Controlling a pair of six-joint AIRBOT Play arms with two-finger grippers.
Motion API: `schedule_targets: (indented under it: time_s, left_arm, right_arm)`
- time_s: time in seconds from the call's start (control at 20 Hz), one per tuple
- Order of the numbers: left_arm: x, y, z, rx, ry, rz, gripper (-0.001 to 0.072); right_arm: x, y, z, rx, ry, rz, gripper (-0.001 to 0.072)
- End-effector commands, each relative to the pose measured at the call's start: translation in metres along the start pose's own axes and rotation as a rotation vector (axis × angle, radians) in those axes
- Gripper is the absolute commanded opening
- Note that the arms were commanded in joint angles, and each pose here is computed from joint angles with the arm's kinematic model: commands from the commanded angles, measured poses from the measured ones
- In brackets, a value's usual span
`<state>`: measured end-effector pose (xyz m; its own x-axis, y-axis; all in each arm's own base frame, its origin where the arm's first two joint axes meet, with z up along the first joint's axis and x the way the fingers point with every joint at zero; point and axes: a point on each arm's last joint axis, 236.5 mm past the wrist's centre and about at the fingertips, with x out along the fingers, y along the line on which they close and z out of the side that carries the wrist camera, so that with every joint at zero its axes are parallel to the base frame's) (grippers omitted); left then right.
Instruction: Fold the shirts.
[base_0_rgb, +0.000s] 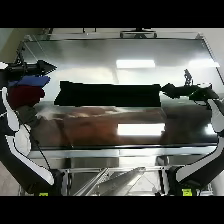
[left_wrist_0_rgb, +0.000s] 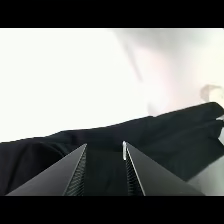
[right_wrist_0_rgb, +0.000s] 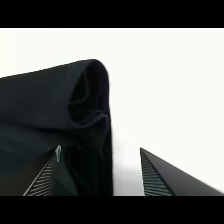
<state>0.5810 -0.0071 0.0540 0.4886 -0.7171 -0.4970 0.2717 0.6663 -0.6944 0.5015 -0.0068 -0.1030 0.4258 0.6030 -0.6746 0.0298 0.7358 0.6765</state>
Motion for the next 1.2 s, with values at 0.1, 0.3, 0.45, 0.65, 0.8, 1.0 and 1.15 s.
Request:
schedule_targets:
  time_s: [0.1,0.3,0.45,0.65,0.8,1.0,1.15]
  left_arm:
    - [0.018,-0.018,-0.027,-0.021,0.100,-0.054,0.0256]
    - [0.045,-0.036,-0.052,0.036,0.211,-0.038,0.0117]
    - [0.077,-0.048,-0.075,0.073,0.301,0.023,-0.0001]
    - [0.141,-0.085,-0.099,0.197,0.347,0.104,0.0001]
    - [0.210,-0.129,-0.121,0.250,0.302,0.083,0.0001]
    - [0.286,-0.152,-0.191,0.217,0.400,0.050,0.0001]
    - [0.313,-0.148,-0.224,0.180,0.439,0.049,0.0001]
  right_arm:
    - [0.032,0.019,-0.026,-0.048,0.154,0.049,0.0571]
    - [0.039,0.031,-0.026,-0.050,0.176,0.077,0.0098]
    - [0.028,0.052,-0.013,-0.077,0.166,0.125,0.0019]
    - [-0.015,0.108,0.017,-0.139,0.130,0.176,0.0019]
    - [-0.058,0.187,0.035,-0.218,0.063,0.327,0.0019]
    - [-0.096,0.277,0.034,-0.304,0.019,0.459,0.0019]
    - [-0.097,0.314,0.019,-0.342,0.044,0.496,0.0019]
